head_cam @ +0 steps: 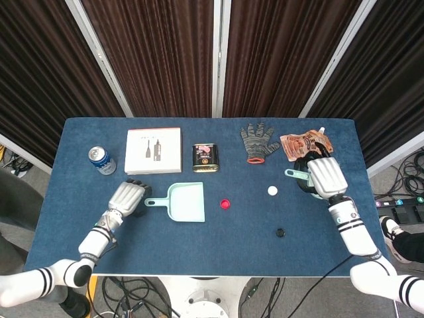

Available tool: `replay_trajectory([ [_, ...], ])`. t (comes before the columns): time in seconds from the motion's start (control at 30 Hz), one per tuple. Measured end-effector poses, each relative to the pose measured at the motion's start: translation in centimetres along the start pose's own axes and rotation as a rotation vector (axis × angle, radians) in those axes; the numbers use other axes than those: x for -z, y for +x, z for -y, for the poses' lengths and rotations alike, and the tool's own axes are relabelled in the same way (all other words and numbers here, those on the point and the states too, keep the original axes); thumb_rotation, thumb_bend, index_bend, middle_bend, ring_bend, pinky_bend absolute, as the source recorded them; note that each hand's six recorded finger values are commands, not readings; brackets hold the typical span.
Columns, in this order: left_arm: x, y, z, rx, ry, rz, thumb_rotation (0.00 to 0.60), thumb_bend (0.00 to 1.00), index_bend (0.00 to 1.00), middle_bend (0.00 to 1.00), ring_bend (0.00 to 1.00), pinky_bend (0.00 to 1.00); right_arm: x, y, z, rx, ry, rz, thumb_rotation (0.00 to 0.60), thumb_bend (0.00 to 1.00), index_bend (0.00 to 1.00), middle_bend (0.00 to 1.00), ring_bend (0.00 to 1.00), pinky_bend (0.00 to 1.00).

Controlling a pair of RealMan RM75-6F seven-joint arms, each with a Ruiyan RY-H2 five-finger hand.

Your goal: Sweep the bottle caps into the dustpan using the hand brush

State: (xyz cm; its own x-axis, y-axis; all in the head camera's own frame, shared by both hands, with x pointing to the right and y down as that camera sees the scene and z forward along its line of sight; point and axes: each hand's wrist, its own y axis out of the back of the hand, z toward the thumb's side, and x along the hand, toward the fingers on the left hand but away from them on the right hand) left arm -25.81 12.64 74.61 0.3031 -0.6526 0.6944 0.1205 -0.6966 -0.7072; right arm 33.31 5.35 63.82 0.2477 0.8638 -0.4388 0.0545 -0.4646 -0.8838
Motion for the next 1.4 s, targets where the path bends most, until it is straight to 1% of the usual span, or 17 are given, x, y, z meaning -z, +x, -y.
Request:
replay_trajectory([
  [0.1,-0.8,0.5,0.2,0.001,0.001,-0.006,0.600,0.24,0.40,0.38,0.27,0.25,0.2,0.1,0.5,-0.013,-0.002,0.004,0.600,0.57,0.69,0.64,0.27,0.09],
  [0.27,-1.2,1.1,0.0,0.001,-0.012,-0.026,0.600,0.26,0.41,0.40,0.28,0.25,0.5,0.2,1.1,-0.028,-0.006,0.008,0.600,0.57,0.69,0.64,0.27,0.09],
  [0.43,-1.7,1.0,-0.4,0.009,-0.025,-0.017,0.600,0.28,0.42,0.40,0.28,0.25,0.7,0.2,1.4,-0.036,-0.008,0.010,0.600,0.57,0.69,0.64,0.27,0.09],
  [0.6,-1.9,1.1,-0.7,0.015,-0.031,-0.015,0.600,0.30,0.43,0.41,0.30,0.25,0.9,0.2,1.6,-0.038,-0.012,0.014,0.600,0.57,0.69,0.64,0.27,0.09],
  [0.87,-1.8,1.3,-0.5,0.029,-0.021,-0.019,0.600,0.31,0.45,0.43,0.30,0.25,1.1,0.3,2.0,-0.048,-0.016,0.019,0.600,0.57,0.69,0.64,0.27,0.09],
  [1.07,-1.9,1.4,-0.6,0.023,-0.010,-0.012,0.600,0.32,0.48,0.46,0.33,0.25,1.2,0.2,2.4,-0.059,-0.029,0.022,0.600,0.59,0.70,0.65,0.28,0.09],
  [1.27,-1.8,1.4,-1.0,0.027,0.001,0.003,0.600,0.34,0.51,0.49,0.35,0.25,1.2,-0.2,3.7,-0.091,-0.085,0.024,0.600,0.61,0.71,0.65,0.29,0.09],
  [1.4,-1.6,1.3,-1.4,0.038,0.015,0.016,0.600,0.34,0.51,0.49,0.34,0.25,0.9,-1.0,4.9,-0.125,-0.114,0.001,0.600,0.62,0.72,0.65,0.29,0.09],
])
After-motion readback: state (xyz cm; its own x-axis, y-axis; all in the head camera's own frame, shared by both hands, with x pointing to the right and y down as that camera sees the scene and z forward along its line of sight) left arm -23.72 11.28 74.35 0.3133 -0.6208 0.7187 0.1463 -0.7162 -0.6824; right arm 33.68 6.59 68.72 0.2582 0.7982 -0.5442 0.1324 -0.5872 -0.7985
